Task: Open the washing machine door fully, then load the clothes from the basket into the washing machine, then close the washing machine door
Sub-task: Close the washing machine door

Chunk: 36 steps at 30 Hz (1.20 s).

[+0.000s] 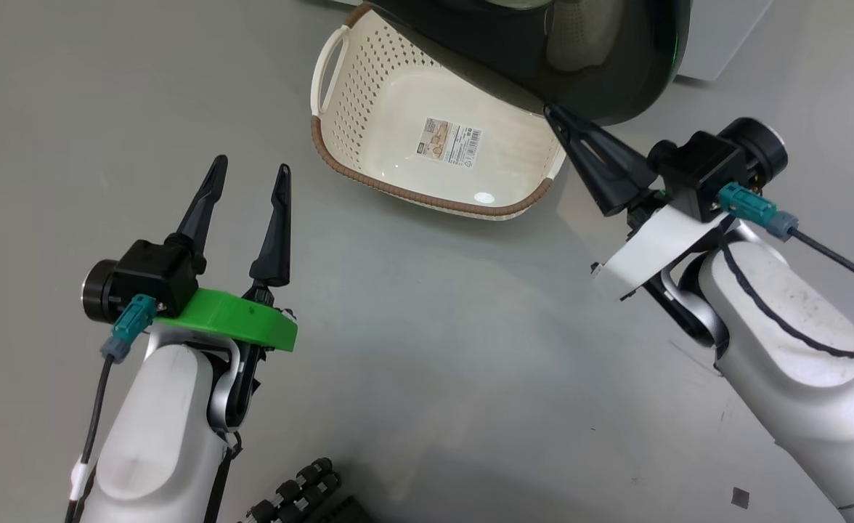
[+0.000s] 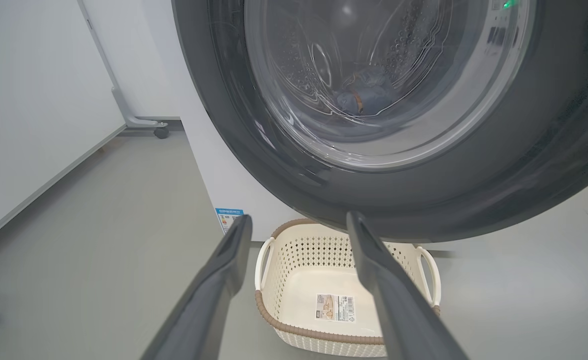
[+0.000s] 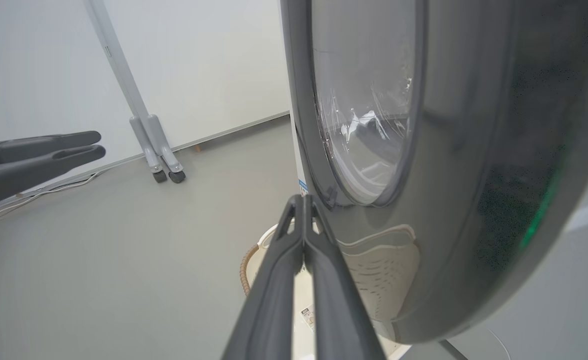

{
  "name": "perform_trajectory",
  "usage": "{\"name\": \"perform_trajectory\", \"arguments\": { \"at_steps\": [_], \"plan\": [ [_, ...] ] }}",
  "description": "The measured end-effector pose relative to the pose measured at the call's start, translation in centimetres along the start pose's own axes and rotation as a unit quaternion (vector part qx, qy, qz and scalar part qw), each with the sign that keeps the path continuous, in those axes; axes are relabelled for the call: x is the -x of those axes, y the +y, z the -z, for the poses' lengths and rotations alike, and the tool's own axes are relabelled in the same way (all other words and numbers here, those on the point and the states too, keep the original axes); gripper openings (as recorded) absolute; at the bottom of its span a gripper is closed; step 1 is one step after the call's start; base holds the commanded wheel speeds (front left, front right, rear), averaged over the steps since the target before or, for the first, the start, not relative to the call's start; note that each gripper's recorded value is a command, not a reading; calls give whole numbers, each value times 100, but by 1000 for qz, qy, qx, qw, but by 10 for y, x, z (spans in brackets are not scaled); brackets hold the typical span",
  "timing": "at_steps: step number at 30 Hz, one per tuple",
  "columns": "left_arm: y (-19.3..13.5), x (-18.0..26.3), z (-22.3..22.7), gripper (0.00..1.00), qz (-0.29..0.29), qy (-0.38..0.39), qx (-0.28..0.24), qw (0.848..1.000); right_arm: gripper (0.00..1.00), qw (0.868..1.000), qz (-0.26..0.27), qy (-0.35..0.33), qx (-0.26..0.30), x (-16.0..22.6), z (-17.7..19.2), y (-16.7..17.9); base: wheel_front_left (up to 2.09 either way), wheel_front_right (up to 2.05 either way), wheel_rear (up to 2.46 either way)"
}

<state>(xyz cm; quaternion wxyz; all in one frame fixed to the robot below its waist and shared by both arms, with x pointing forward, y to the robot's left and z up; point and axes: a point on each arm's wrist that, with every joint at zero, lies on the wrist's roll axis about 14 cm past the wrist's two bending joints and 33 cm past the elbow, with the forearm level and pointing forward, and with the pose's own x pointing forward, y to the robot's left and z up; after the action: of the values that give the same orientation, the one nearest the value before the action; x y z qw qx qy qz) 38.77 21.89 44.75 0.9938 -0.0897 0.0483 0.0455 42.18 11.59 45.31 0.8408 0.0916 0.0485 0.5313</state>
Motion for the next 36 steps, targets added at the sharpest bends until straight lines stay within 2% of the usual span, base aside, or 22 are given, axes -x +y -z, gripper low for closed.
{"name": "perform_trajectory", "arguments": {
  "at_steps": [23, 27, 36],
  "plan": [
    [-24, -44, 25, 100, 41, 24, 5, 999, 0, 995, 84, -43, 30, -21, -14, -105, 0, 0, 0],
    [-28, -51, 27, 100, 47, 25, 4, 999, 0, 991, 116, -62, 39, -22, -25, -133, 0, 0, 0],
    [-35, -61, 34, 100, 59, 31, 18, 998, 0, 984, 143, -94, 57, -28, -45, -170, 0, 0, 0]
  ]
}}
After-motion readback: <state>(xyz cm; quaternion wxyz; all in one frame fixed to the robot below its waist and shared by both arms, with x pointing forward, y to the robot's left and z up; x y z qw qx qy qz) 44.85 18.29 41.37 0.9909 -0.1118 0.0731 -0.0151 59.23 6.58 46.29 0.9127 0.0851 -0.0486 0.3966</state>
